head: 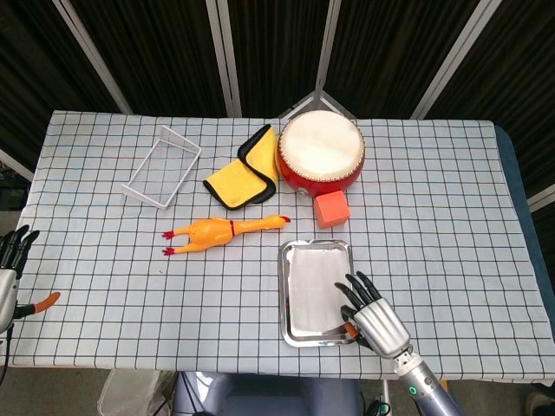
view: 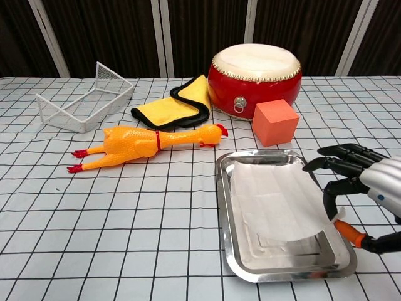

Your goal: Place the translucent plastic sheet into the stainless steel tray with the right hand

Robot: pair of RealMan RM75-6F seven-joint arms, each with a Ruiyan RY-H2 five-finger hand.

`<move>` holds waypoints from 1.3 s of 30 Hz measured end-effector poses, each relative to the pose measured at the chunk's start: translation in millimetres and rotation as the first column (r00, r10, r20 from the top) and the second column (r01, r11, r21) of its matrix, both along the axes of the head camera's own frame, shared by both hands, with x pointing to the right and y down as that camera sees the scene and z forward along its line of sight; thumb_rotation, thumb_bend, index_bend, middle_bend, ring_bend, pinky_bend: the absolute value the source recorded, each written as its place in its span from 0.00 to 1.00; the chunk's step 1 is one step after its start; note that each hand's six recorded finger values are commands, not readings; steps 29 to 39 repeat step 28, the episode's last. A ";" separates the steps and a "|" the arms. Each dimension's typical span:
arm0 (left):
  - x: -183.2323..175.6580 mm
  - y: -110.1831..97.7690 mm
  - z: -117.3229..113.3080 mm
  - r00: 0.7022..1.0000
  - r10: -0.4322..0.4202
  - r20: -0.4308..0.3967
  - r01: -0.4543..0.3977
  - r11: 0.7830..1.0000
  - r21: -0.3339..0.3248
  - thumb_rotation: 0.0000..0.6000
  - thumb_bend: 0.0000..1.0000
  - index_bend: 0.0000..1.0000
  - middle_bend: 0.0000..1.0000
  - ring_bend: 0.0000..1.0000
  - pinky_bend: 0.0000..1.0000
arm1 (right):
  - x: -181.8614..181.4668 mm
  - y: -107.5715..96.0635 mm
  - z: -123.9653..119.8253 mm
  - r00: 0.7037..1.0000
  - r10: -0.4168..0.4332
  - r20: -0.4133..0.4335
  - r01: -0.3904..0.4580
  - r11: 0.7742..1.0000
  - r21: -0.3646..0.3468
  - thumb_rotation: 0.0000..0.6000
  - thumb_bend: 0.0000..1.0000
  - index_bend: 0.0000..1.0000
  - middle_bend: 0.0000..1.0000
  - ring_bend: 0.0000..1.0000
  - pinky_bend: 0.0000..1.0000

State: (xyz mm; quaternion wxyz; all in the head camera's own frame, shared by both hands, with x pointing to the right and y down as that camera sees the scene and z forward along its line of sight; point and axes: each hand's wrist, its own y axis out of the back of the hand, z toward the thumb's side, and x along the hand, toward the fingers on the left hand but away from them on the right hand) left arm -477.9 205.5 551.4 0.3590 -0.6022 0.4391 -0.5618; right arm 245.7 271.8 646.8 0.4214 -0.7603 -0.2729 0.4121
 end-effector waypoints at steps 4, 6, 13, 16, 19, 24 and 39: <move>0.0 0.2 0.3 1.000 0.000 0.000 0.000 1.000 -0.002 1.00 0.00 0.00 0.00 0.00 0.00 | -0.8 1.0 -0.9 1.000 -0.001 -0.003 0.001 1.000 -0.004 1.00 0.43 0.39 0.15 0.00 0.00; 0.4 0.3 0.5 1.000 0.001 -0.001 -0.001 1.000 -0.003 1.00 0.00 0.00 0.00 0.00 0.00 | -1.5 2.5 -2.2 1.000 -0.003 -0.003 0.003 1.000 -0.007 1.00 0.40 0.36 0.14 0.00 0.00; 0.9 1.0 0.1 1.000 0.004 -0.003 -0.004 1.000 -0.003 1.00 0.00 0.00 0.00 0.00 0.00 | -5.7 10.4 -9.2 1.000 -0.024 0.014 0.025 1.000 -0.008 1.00 0.39 0.31 0.14 0.00 0.00; 0.9 1.3 0.0 1.000 0.004 -0.003 -0.004 1.000 -0.004 1.00 0.00 0.00 0.00 0.00 0.00 | -1.9 10.6 -14.7 1.000 -0.025 0.010 0.025 1.000 0.009 1.00 0.39 0.29 0.14 0.00 0.00; 0.9 1.5 -0.2 1.000 0.004 -0.005 -0.004 1.000 -0.004 1.00 0.00 0.00 0.00 0.00 0.00 | 9.9 6.8 -22.5 1.000 -0.010 -0.010 0.010 0.999 0.036 1.00 0.39 0.28 0.13 0.00 0.00; 0.3 1.9 -0.2 1.000 0.004 -0.005 -0.004 1.000 -0.005 1.00 0.00 0.00 0.00 0.00 0.00 | 51.2 -6.7 -42.7 0.994 0.065 -0.086 -0.055 0.993 0.106 1.00 0.39 0.15 0.05 0.00 0.00; 1.0 2.3 0.0 1.000 0.010 0.000 -0.010 1.000 -0.005 1.00 0.00 0.00 0.00 0.00 0.00 | 99.9 -17.1 -64.9 0.968 0.173 -0.182 -0.141 0.974 0.180 1.00 0.39 0.02 0.00 0.00 0.00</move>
